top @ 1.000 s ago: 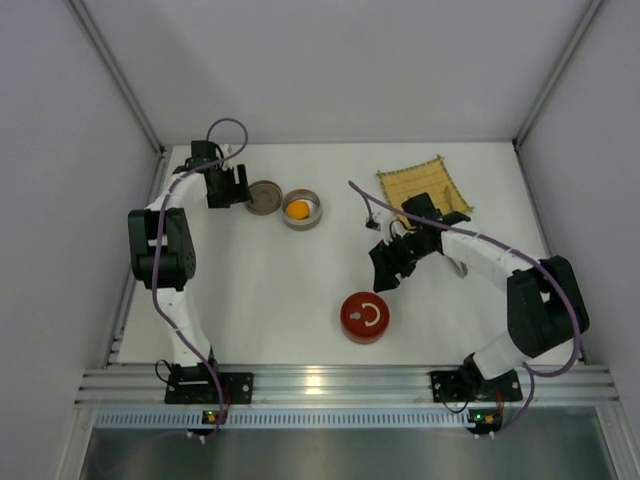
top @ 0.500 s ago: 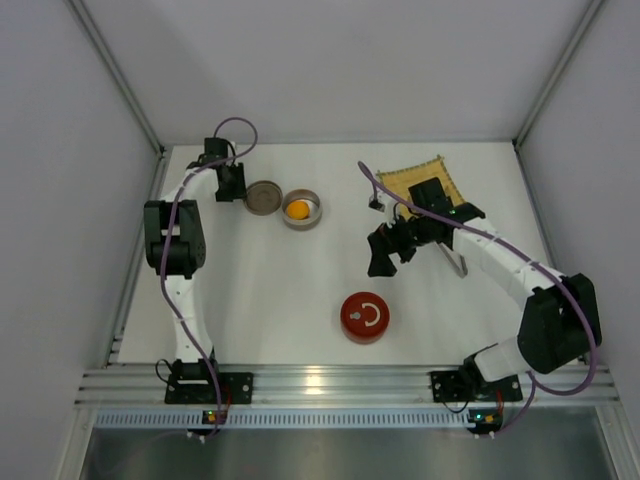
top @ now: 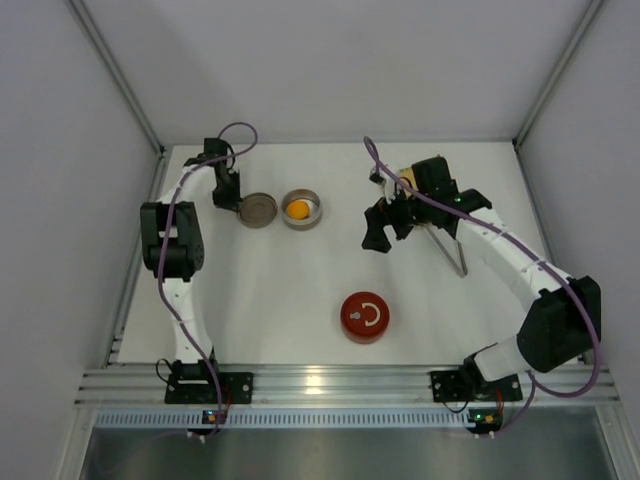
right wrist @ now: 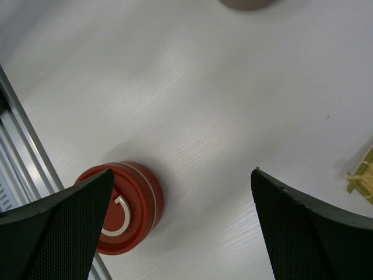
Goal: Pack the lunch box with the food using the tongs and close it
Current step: Pick up the box lid from the center of the board.
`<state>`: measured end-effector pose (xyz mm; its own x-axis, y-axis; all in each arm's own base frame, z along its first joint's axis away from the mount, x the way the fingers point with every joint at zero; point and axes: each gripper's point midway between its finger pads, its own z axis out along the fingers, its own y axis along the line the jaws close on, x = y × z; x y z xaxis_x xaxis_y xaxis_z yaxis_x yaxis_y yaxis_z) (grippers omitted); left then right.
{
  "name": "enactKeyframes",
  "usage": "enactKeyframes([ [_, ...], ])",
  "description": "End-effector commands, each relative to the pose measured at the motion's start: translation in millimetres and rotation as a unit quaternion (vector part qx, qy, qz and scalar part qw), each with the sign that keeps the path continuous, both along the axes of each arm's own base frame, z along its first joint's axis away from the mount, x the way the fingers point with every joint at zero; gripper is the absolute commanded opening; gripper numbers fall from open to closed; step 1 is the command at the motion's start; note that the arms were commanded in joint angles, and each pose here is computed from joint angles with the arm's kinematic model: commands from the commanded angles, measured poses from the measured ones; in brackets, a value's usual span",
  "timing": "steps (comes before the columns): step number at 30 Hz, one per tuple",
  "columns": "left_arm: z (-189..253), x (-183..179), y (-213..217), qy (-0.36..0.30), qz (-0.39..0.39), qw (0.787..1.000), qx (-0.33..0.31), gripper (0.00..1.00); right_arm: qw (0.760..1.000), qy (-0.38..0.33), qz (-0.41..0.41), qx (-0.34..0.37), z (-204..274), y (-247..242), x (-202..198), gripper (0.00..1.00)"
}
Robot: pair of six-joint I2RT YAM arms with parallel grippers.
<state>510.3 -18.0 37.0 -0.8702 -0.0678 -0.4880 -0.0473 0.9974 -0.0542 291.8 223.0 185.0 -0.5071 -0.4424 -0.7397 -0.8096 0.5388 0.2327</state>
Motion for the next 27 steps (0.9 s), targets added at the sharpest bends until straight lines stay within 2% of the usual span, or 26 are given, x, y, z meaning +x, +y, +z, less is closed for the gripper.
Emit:
enactKeyframes([
  [1, 68.3, -29.1, 16.8, 0.004, 0.001, 0.999, -0.043, 0.00, 0.998, -0.056, -0.012, 0.038, 32.6, 14.5, 31.7, 0.99],
  [2, 86.0, -32.3, 16.9, -0.009, -0.004, 0.997, -0.072, 0.00, 0.997, -0.055, -0.012, 0.043, 34.6, 17.0, 32.3, 0.99],
  [4, 128.6, -45.8, 9.5, -0.039, -0.035, 0.995, -0.089, 0.00, 0.996, -0.064, -0.014, 0.057, 39.1, 21.8, 37.6, 0.99],
  [6, 151.8, -69.3, -12.6, -0.029, -0.075, 0.987, -0.137, 0.00, 0.995, -0.063, -0.006, 0.071, 41.7, 29.9, 37.1, 0.99],
  [7, 172.7, -77.5, -18.6, -0.046, -0.103, 0.983, -0.144, 0.00, 0.995, -0.061, -0.007, 0.084, 43.6, 35.1, 40.2, 1.00],
  [12, 204.5, -120.9, -45.9, -0.036, -0.168, 0.965, -0.200, 0.00, 0.986, -0.039, 0.029, 0.159, 51.6, 63.2, 34.4, 0.99],
  [13, 214.8, -133.5, -57.1, -0.034, -0.187, 0.955, -0.228, 0.00, 0.983, -0.028, 0.032, 0.177, 53.8, 68.5, 31.7, 0.99],
  [15, 227.5, -153.7, -75.0, -0.024, -0.221, 0.933, -0.284, 0.00, 0.974, -0.051, 0.062, 0.213, 65.4, 82.3, 27.2, 1.00],
  [16, 238.2, -166.0, -88.9, -0.017, -0.235, 0.913, -0.333, 0.00, 0.971, -0.050, 0.070, 0.225, 69.8, 87.7, 23.3, 0.99],
  [19, 255.0, -186.8, -108.5, -0.010, -0.251, 0.875, -0.413, 0.00, 0.957, -0.080, 0.110, 0.256, 91.4, 108.9, 12.9, 0.99],
  [22, 265.6, -197.7, -117.3, -0.010, -0.264, 0.851, -0.453, 0.00, 0.944, -0.113, 0.141, 0.277, 111.8, 124.7, 0.9, 0.99],
  [23, 273.0, -204.1, -121.9, -0.009, -0.272, 0.835, -0.479, 0.00, 0.939, -0.122, 0.155, 0.282, 117.9, 130.8, -5.8, 0.99],
  [27, 279.7, -219.7, -128.8, -0.007, -0.286, 0.807, -0.517, 0.00, 0.928, -0.159, 0.184, 0.284, 131.2, 141.9, -19.2, 0.98],
])
